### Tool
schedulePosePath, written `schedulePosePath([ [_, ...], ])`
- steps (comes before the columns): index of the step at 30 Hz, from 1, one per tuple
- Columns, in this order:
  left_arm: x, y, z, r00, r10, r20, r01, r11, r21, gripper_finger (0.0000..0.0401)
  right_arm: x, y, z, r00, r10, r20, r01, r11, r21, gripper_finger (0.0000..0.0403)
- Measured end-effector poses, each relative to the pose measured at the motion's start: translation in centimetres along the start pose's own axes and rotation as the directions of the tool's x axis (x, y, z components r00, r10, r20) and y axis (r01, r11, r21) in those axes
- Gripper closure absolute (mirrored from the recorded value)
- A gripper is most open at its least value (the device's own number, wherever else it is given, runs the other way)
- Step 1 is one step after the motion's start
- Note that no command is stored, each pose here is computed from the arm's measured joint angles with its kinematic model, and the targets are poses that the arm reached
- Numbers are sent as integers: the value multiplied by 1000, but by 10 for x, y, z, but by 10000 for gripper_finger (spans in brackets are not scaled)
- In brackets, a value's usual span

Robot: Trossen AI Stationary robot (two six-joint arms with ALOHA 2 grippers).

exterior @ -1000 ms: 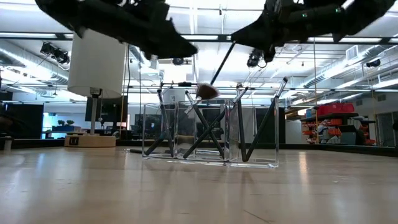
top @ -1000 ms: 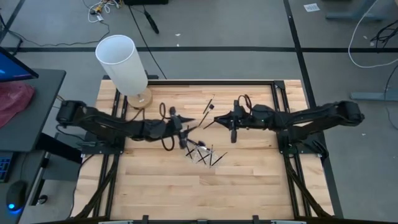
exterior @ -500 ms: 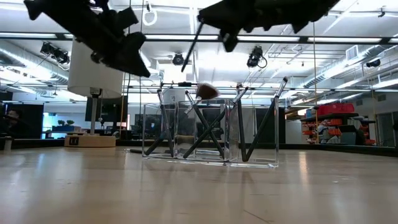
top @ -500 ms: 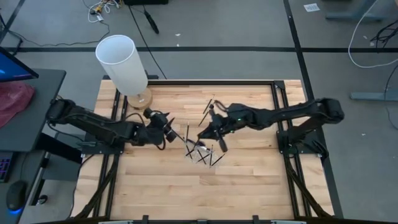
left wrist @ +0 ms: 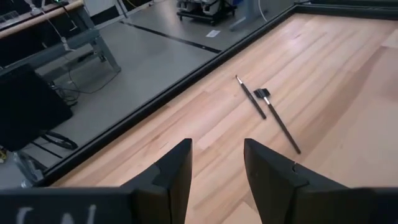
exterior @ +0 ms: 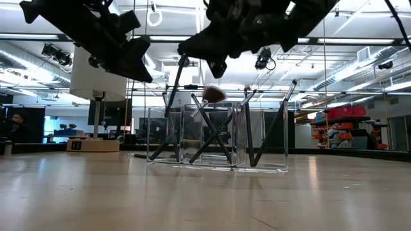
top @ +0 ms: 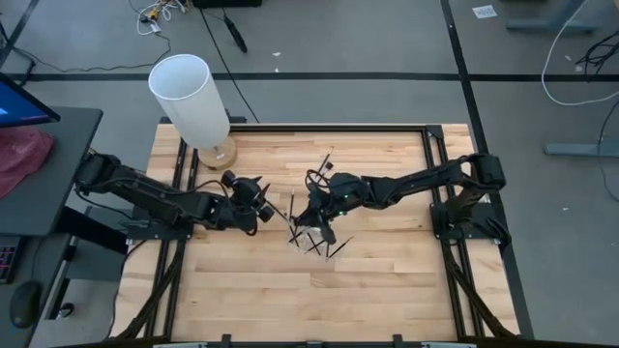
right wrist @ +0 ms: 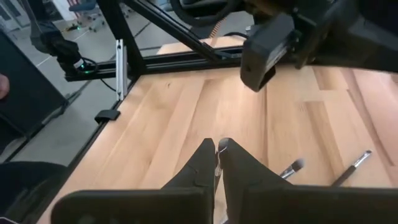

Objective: Put items in baskets/containers
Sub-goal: Put the black eyeshadow brush into the transparent organizer

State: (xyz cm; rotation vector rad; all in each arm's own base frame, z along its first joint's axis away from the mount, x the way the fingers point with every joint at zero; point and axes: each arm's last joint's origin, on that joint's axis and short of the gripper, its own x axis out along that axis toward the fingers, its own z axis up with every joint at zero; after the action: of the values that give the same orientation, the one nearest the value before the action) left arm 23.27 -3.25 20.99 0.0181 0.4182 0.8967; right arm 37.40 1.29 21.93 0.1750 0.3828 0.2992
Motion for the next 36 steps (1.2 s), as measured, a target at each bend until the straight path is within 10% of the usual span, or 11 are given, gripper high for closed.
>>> schedulePosePath([
  [36,0,-1,2,1000,5,15,-5,1000,-30,252,9,-15,-10,993,-116,4,116,993,2,305],
])
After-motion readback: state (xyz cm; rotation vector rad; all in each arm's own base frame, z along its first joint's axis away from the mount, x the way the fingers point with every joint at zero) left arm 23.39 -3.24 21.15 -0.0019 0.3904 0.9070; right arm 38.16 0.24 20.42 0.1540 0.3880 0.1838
